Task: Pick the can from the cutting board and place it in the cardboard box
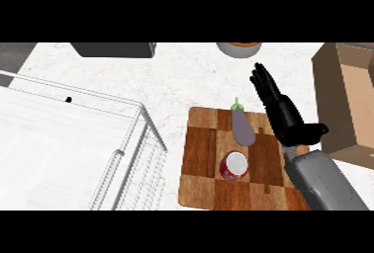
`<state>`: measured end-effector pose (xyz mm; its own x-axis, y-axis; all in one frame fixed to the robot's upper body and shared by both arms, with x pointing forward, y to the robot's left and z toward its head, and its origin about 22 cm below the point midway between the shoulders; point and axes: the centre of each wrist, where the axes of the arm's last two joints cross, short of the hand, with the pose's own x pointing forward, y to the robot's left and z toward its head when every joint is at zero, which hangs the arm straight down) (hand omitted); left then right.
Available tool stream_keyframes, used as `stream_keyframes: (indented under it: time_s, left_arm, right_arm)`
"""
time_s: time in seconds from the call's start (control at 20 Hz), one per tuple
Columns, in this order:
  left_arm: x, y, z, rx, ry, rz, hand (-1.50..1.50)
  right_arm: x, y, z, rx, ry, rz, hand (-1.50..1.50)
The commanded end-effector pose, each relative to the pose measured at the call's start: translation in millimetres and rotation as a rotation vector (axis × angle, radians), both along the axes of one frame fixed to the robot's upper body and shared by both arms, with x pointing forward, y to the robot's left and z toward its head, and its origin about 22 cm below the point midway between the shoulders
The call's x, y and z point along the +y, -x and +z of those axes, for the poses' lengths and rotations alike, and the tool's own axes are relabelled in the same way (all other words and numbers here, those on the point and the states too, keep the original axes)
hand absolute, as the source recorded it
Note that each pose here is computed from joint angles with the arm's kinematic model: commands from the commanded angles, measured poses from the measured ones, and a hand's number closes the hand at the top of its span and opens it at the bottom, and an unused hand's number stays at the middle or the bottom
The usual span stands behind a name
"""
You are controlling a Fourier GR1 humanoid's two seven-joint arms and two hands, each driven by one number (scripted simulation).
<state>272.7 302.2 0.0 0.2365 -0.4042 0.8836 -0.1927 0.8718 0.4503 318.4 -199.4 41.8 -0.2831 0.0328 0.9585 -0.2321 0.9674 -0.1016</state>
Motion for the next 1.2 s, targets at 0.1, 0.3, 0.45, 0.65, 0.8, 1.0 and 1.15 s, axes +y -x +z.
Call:
stream_keyframes:
  time_s: [0.1, 0.3, 0.45, 0.65, 0.8, 1.0, 1.15]
  left_arm:
    - [5.8, 13.0, -4.2, -0.03, -0.048, -0.07, 0.0]
    - [17.1, 35.0, -16.9, 0.042, -0.034, -0.041, 0.0]
    - [16.0, 43.2, -10.1, -0.015, -0.025, -0.119, 0.0]
    - [24.0, 46.9, -9.6, -0.02, -0.026, -0.157, 0.0]
    - [9.2, 30.0, -0.7, -0.054, -0.007, -0.198, 0.0]
    - [11.6, 34.6, -9.8, -0.035, -0.008, -0.219, 0.0]
    - [6.8, 22.9, -2.1, -0.041, -0.008, -0.249, 0.0]
  right_arm:
    - [-50.5, 53.7, -30.3, -0.238, 0.062, -0.221, -1.5]
    - [-37.2, 33.3, 19.1, -0.516, -0.345, -0.412, -1.5]
    - [-133.4, 113.7, -71.3, -0.354, 0.09, -0.819, -1.5]
    - [-117.9, 165.3, -90.6, -0.613, 0.226, -0.689, -1.5]
    - [-122.7, 212.4, -105.4, -0.548, 0.438, -0.629, -1.5]
    - [-113.0, 269.5, -95.7, -0.449, 0.598, -0.659, -1.5]
    - [-84.8, 303.6, -78.7, -0.367, 0.617, -0.629, -1.5]
